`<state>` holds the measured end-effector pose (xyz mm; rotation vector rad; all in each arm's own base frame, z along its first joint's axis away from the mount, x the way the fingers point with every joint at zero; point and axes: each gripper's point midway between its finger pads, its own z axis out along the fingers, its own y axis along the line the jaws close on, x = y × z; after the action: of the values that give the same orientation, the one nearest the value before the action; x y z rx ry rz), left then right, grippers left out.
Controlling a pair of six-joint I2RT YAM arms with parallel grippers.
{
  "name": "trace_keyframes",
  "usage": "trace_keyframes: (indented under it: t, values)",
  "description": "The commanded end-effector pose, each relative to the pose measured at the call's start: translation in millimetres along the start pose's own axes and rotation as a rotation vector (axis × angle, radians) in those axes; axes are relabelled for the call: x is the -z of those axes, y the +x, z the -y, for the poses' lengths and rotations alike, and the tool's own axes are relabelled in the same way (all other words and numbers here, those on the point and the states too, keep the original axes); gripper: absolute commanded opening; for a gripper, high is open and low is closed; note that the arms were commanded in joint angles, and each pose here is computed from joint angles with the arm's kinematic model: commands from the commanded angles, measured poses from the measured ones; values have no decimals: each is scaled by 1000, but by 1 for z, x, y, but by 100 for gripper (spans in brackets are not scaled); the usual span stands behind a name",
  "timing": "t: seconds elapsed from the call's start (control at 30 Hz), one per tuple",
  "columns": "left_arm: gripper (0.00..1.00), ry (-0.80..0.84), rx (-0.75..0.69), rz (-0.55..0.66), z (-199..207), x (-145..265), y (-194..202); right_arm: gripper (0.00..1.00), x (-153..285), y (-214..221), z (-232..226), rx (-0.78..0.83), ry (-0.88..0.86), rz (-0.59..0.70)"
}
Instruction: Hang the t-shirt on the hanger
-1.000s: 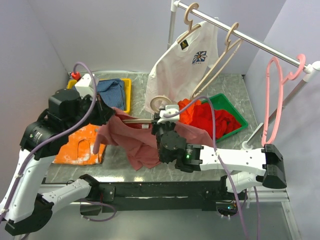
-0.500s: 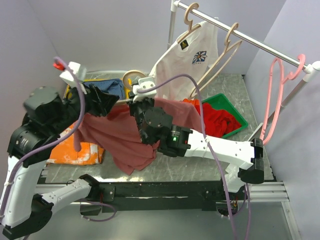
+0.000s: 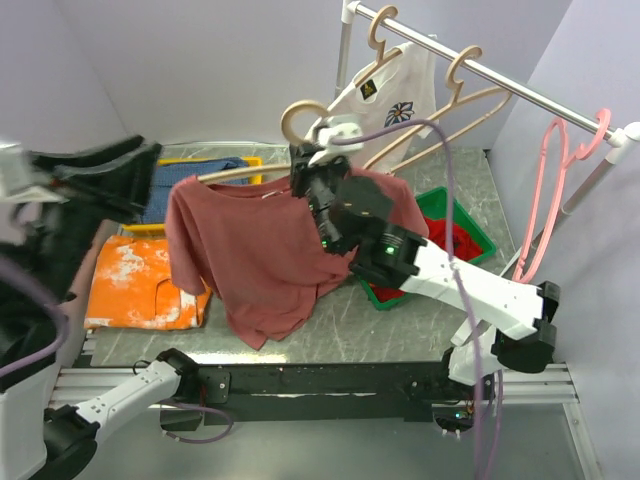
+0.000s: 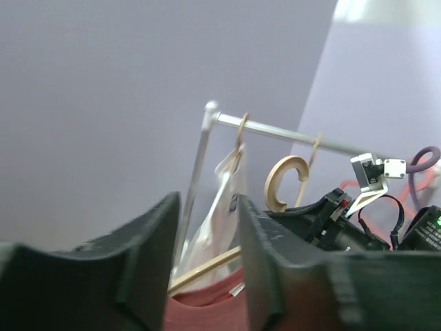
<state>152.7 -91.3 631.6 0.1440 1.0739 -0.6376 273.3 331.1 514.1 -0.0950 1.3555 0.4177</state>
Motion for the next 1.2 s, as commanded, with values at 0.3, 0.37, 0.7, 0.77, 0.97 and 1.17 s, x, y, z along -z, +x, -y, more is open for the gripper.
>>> trace_keyframes:
  t: [0.3, 0.37, 0.7, 0.77, 0.97, 1.17]
  values:
    - [32, -458, 145, -652, -79, 60, 232, 0, -15, 83, 13, 56, 115, -131]
    - [34, -488, 167, -672, -83, 69, 245, 0, -15, 88, 11, 62, 109, -138]
    - [59, -583, 296, -601, -92, 70, 270, 0, -11, 86, 6, -6, 100, -135]
    - [59, -629, 333, -539, -99, 70, 271, 0, -8, 88, 4, -11, 99, -134]
    - [54, -720, 385, -438, -113, 70, 270, 0, 0, 89, -7, -13, 92, -121]
    - [53, -743, 389, -377, -119, 79, 260, 0, 1, 89, -9, -9, 102, -113]
